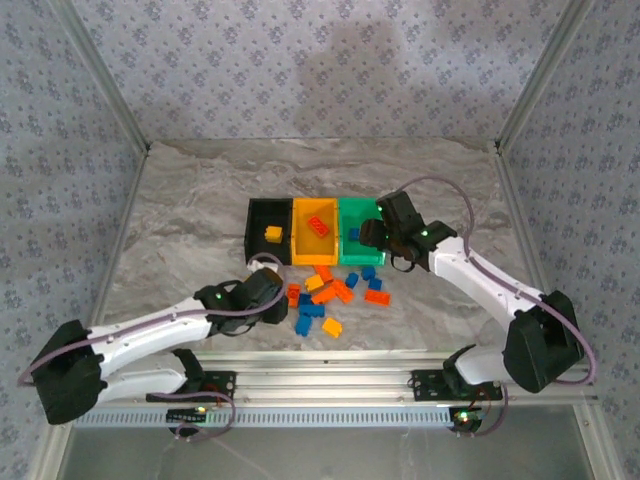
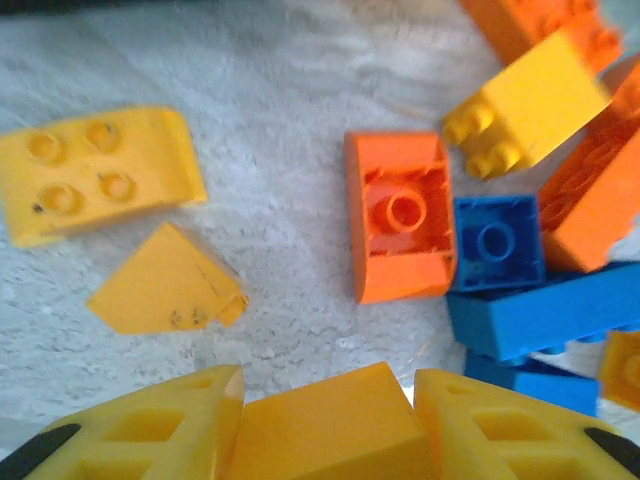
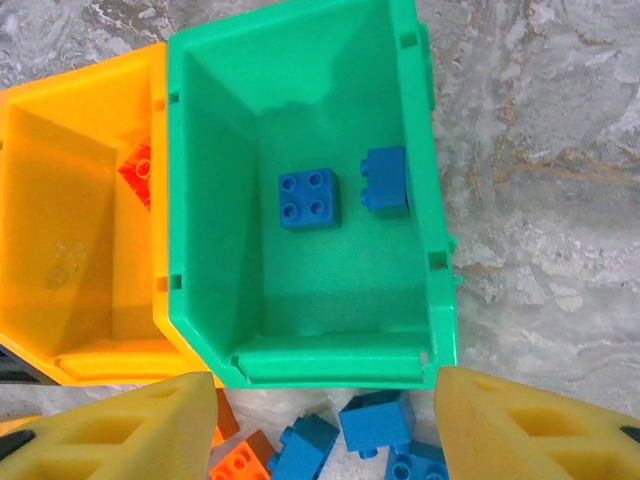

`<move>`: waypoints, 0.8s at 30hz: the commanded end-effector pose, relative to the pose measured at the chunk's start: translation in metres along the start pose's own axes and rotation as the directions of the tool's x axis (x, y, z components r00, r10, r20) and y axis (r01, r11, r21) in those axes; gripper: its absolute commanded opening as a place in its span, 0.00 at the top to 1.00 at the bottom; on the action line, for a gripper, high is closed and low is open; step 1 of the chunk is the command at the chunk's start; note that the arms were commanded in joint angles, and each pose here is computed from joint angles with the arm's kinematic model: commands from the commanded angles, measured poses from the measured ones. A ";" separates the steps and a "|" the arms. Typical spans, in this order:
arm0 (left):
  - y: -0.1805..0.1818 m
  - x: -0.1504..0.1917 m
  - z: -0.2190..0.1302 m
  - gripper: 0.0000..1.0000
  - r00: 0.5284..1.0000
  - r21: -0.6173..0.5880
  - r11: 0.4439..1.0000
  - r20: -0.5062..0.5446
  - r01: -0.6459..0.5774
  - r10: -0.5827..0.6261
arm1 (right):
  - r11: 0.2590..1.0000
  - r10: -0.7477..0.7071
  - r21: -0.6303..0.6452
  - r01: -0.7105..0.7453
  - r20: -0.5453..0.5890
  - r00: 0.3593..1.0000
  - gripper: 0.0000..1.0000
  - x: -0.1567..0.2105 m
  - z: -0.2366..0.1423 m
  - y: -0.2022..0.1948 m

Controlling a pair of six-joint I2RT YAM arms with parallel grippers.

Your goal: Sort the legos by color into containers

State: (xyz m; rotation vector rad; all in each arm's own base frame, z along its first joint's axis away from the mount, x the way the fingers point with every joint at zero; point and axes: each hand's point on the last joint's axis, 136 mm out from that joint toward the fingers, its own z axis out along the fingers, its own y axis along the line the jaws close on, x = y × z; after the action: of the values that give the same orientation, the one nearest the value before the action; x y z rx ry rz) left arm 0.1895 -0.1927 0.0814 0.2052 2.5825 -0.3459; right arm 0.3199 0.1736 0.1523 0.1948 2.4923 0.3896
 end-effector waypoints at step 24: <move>0.040 -0.205 0.066 0.44 0.972 -0.133 0.968 0.125 0.213 -0.196 | 0.999 0.027 -0.028 -0.029 -0.081 0.996 0.38 0.066 -0.024 -0.028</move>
State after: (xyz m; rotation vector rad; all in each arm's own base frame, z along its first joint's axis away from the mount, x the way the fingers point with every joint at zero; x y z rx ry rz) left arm 0.3952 -0.1800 0.1056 -0.1507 2.5400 -0.1862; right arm 0.2638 0.1587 0.1331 0.2002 2.5258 0.4513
